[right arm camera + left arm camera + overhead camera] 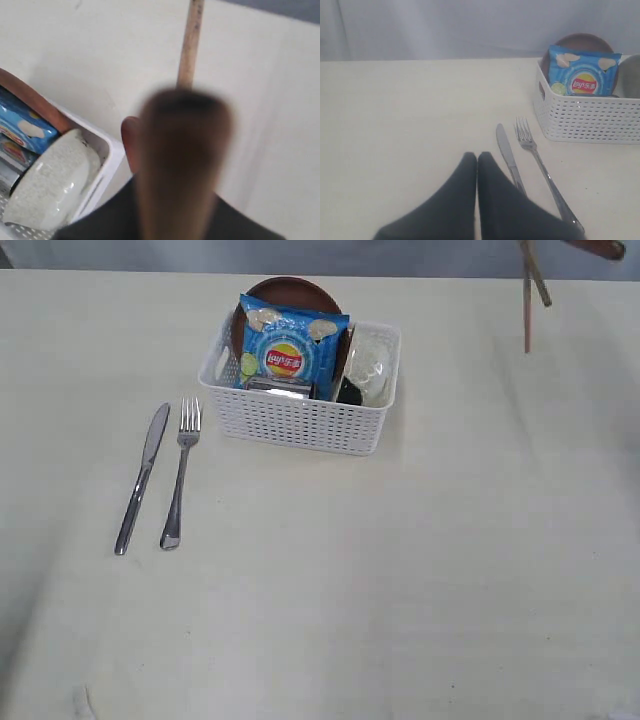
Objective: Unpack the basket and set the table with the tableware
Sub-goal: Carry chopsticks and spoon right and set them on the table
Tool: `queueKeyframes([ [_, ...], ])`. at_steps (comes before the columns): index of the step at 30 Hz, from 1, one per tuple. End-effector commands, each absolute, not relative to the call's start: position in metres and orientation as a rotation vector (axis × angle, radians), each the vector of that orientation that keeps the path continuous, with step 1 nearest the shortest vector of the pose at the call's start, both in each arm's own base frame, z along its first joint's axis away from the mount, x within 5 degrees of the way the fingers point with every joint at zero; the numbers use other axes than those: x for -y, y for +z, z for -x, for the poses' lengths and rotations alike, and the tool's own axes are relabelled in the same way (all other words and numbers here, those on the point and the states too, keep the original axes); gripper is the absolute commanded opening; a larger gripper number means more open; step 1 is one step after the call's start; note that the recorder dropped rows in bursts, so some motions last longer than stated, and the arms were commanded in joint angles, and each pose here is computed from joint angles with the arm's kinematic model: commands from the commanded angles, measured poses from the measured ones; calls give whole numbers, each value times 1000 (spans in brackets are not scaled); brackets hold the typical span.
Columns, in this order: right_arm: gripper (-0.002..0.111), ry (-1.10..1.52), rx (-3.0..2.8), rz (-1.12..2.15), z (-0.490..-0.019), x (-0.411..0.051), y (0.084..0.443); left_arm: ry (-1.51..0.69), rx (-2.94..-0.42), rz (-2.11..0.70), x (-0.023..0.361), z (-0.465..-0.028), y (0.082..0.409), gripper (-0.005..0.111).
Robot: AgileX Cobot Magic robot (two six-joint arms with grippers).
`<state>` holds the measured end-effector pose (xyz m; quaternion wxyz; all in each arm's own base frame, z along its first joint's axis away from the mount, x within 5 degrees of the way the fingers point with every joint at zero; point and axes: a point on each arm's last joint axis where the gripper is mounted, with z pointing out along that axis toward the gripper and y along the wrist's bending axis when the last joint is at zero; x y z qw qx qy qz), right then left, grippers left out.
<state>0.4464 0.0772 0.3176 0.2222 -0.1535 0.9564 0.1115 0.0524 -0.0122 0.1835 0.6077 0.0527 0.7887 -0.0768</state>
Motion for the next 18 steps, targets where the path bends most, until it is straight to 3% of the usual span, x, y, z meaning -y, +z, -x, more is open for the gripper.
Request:
queueKeyframes([
  [1, 0, 435, -2813, 267, -444, -43, 266, -183, -1821, -128, 13, -52, 183, 0],
  [8, 0, 633, -2918, 91, -422, -20, 190, -183, -1821, -128, 13, -52, 183, 0],
  [18, 0, 543, -2947, -89, -392, -14, 123, -183, -1821, -128, 13, -52, 183, 0],
])
